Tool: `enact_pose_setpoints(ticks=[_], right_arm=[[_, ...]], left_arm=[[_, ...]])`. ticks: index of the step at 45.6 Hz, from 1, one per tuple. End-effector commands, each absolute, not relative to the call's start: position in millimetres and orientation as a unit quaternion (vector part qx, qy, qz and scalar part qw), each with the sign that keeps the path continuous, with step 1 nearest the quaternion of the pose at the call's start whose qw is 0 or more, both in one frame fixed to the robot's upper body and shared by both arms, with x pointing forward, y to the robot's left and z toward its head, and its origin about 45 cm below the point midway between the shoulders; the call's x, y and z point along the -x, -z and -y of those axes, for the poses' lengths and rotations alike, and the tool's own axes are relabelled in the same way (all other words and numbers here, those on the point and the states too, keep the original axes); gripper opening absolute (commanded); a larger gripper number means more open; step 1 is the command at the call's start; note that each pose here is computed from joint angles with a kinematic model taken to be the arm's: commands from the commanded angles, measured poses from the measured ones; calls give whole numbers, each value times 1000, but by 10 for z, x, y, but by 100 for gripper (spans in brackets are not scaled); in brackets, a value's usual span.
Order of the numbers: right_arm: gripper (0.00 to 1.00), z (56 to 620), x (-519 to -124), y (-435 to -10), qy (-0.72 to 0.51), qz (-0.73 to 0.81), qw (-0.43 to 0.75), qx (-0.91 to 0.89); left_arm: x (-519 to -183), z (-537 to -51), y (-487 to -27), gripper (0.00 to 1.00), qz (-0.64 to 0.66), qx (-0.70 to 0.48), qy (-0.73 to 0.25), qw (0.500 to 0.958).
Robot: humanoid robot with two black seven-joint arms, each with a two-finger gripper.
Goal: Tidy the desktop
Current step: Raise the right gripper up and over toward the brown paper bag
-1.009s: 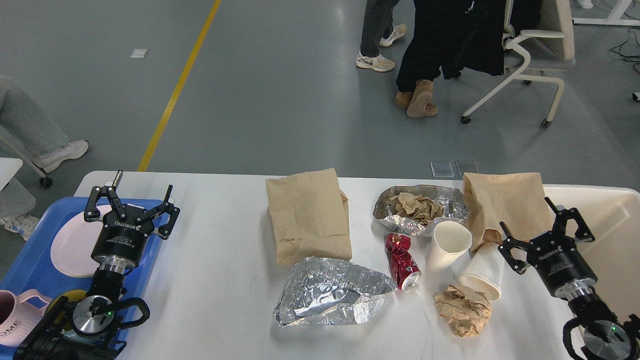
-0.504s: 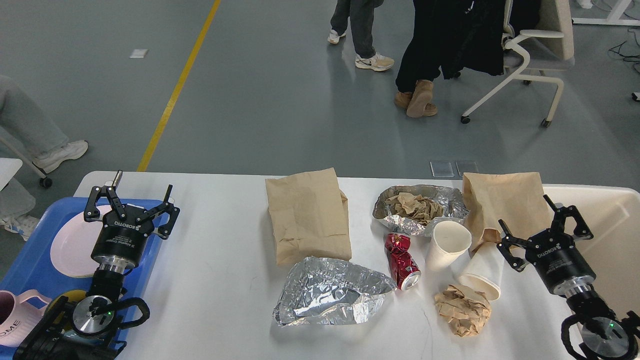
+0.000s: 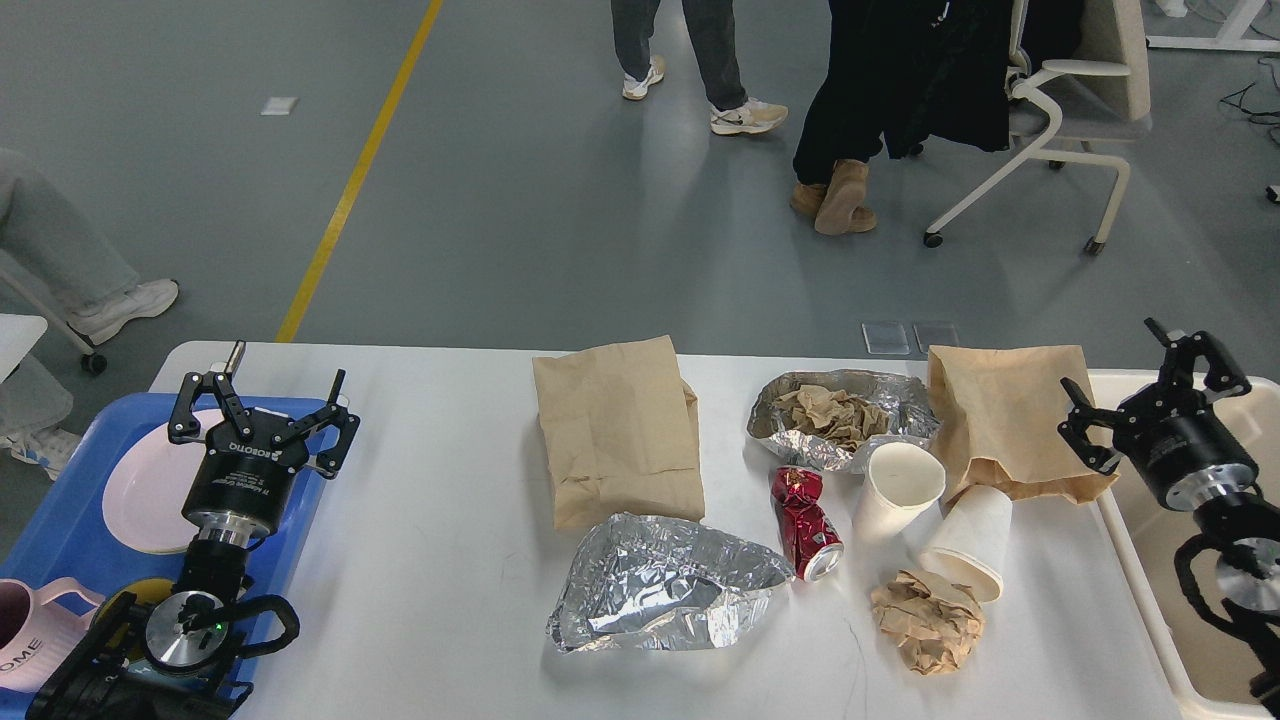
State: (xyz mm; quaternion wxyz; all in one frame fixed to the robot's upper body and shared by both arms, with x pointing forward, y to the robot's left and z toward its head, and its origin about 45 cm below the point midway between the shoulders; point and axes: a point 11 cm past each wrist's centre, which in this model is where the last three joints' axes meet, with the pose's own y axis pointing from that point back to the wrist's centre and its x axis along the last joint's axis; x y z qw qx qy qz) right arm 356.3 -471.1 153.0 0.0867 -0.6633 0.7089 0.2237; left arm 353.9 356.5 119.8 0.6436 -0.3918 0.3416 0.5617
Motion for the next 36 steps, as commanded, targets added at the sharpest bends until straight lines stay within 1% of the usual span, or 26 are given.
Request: enact_pose_setpoints(ticks=[1,4,8,16,20,24,30,34,36], right_arm=[[100,4930,-3693,-1830,-171,-715,-7,678],[100,4897,-3780,-1937,-151,-698,-48,698],[100,4908,-3976,-2264,-101,-678,-109,720],[100,4926,-4170,-2731,-8,-613,-286,737],[100,4874,-4224,-2821,29,-559,-389,732],[100,4653,-4362,-2903,72,-492,-476,725],[100,4431,-4426,-2984,131,-370,-621,678],[100,4299,-4367,-3072,146,-291,-691,645],[100,4091,-4393,-3159,158,-258,-705,641]], left_arm=[[-3539,-3568,-1199,96,-341,392,-562,643],[-3539,-3568,-1199,96,-341,392,-562,643],[-3538,-3565,-1197,96,-342,392,-562,644],[-3539,-3568,-1199,96,-341,392,-562,643],[-3538,-3567,-1198,96,-341,392,-562,644],[-3538,-3567,-1198,96,-341,392,-562,644],[-3538,-3563,-1197,96,-342,391,-562,644],[-3539,-3568,-1199,96,-341,392,-562,643],[-3539,-3568,-1199,96,-341,392,-562,643]])
